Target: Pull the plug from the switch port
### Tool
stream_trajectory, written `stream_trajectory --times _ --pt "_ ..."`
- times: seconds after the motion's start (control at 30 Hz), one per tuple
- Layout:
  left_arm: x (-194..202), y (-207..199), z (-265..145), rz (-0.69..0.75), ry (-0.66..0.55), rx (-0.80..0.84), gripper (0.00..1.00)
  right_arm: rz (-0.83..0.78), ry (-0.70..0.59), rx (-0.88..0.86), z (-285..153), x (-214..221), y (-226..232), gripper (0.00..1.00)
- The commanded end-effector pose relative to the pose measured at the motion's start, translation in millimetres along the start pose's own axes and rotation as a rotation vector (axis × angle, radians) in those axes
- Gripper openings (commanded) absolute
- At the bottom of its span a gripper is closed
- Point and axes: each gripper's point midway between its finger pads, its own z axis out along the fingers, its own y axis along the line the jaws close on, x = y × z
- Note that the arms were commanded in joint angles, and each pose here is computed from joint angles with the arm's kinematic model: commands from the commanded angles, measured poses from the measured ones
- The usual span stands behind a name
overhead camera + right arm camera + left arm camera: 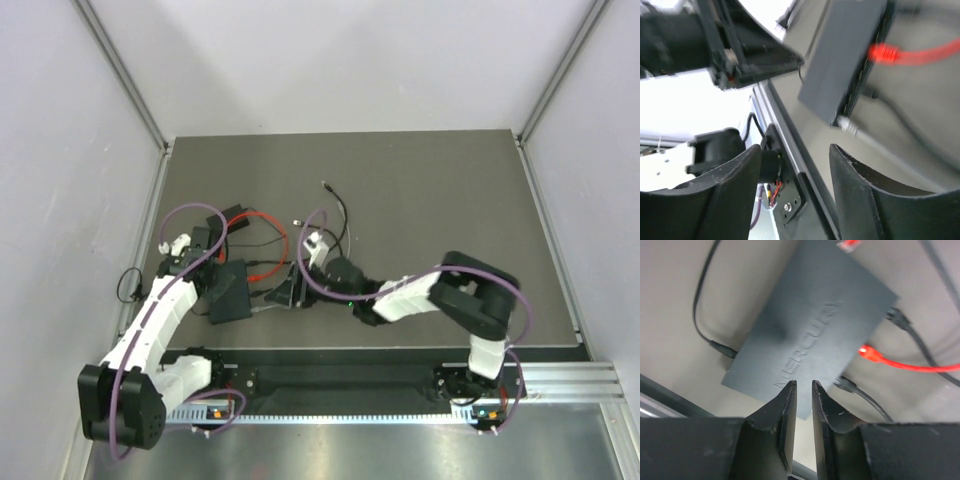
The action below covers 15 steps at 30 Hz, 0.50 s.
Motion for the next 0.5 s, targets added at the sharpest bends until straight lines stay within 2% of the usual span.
stream_trajectory --times 0.0,0.1,0.13,0.33,0.47 --pt "-7.0 2.7 12.3 -0.040 -0.041 -0.027 0.24 0.131 -0.163 -0.164 14.9 0.9 32.2 0.57" --pt "-4.4 2.5 18.3 -0.031 -0.023 -0.036 0.23 0.170 -0.186 -0.138 28.5 19.7 25.1 0.57" --pt "-2.6 0.6 20.0 -0.026 -0.012 -0.030 0.20 0.166 -0.186 -0.132 29.6 27.3 25.4 0.57" --pt "8.3 7.2 33.6 -0.005 0.028 -0.061 0.16 0.242 -0.239 -0.059 35.0 36.1 -0.9 0.56" --pt "16.3 15.7 38.3 -0.013 0.054 -0.095 0.04 0.343 -0.280 -0.062 39.0 42.4 -10.9 0.51"
